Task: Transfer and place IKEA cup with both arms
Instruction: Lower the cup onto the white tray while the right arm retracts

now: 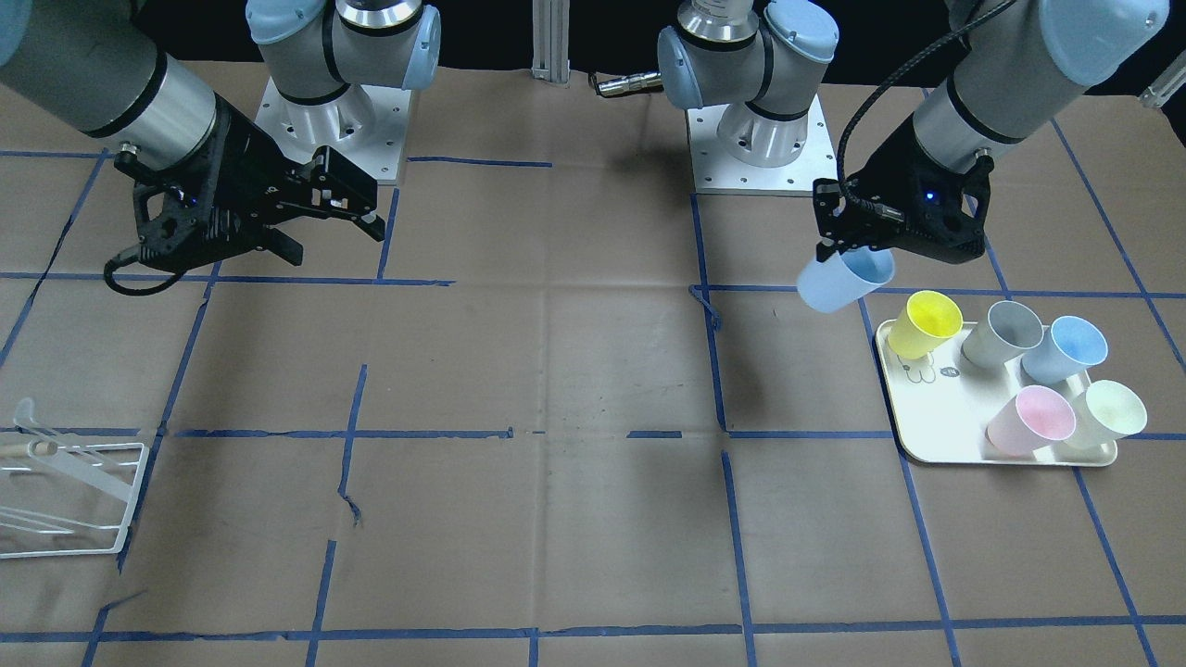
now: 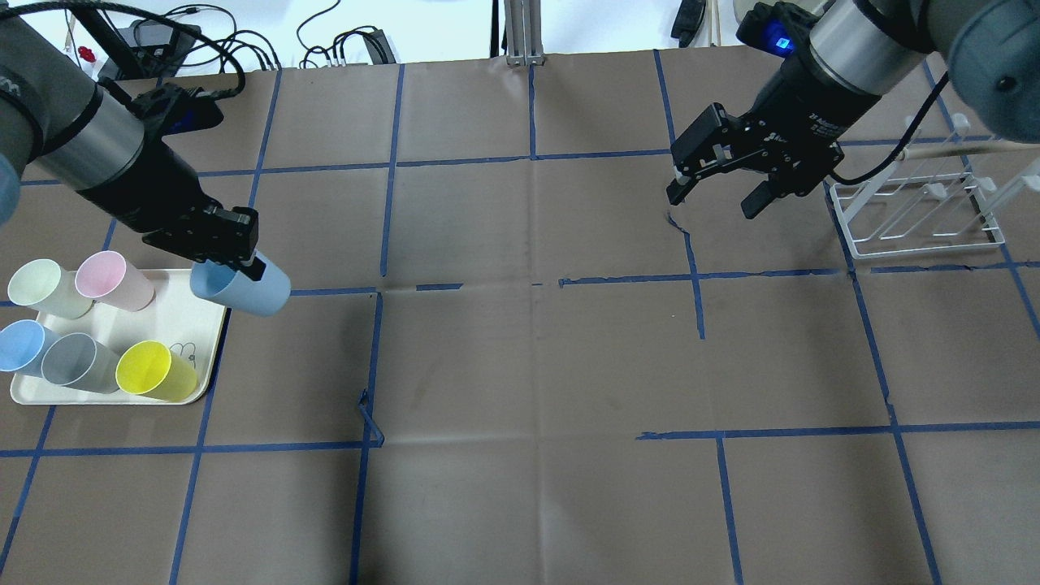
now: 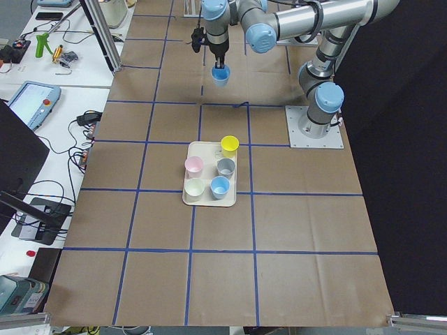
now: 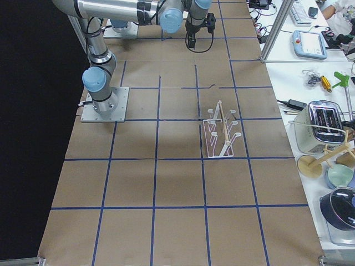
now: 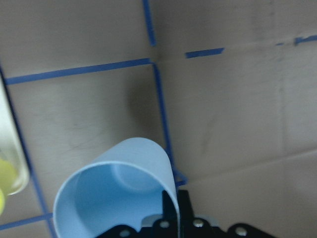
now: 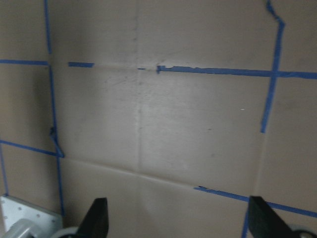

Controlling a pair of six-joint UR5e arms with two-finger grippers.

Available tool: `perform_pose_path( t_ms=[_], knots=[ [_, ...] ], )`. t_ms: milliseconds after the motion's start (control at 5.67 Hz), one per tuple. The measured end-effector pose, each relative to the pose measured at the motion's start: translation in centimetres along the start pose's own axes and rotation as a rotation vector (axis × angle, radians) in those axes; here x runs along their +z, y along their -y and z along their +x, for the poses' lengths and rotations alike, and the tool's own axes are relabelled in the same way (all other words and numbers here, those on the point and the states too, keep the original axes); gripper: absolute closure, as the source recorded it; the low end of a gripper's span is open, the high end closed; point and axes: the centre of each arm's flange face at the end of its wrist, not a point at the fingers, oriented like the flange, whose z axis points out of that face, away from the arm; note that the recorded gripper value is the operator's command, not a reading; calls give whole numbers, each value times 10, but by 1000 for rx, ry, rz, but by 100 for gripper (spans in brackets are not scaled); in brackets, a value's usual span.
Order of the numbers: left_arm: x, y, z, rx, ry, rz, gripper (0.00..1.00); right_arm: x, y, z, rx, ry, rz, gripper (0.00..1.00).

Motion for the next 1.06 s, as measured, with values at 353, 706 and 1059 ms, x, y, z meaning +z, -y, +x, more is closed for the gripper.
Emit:
perform_pose_path(
  t_ms=[353,706,1059],
  knots=[
    [45,29,-58,155,233,-55,99,-11,1,-20,7,-304,69,0],
    [108,48,-127,90,234,-79,99,-12,2,-22,23,-359,91,0],
    [151,54,-152,57,190,-122,24,-17,1,-25,57,-350,115,0]
  ],
)
